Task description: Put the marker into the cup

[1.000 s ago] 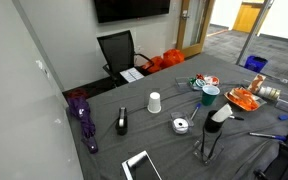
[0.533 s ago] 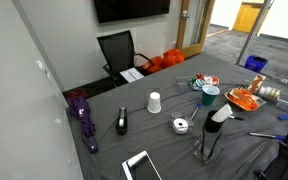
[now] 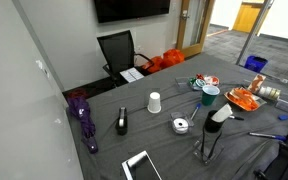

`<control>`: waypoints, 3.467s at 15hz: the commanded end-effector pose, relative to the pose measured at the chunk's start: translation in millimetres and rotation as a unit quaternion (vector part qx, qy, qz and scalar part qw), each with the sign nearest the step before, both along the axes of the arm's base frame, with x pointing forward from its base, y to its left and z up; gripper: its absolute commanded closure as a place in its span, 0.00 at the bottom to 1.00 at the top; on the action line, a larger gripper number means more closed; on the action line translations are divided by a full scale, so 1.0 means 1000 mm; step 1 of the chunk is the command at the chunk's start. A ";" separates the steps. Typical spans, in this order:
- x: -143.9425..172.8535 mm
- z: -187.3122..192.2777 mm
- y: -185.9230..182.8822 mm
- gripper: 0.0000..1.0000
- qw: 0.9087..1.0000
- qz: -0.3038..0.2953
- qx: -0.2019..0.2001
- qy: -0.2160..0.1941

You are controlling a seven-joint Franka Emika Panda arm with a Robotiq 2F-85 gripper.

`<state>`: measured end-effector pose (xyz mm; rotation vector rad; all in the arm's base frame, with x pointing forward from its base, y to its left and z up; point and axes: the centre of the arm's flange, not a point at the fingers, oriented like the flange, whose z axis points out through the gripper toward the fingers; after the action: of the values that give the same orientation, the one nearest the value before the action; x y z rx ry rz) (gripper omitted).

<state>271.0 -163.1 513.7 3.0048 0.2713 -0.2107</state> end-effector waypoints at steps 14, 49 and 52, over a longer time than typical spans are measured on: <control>0.000 0.000 0.000 0.00 1.000 0.000 0.000 0.000; 0.018 -0.153 -0.019 0.00 0.981 0.177 0.076 -0.007; 0.023 -0.180 -0.013 0.00 0.981 0.178 0.077 -0.009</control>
<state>287.9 -175.5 367.4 3.0489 0.8255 -0.1155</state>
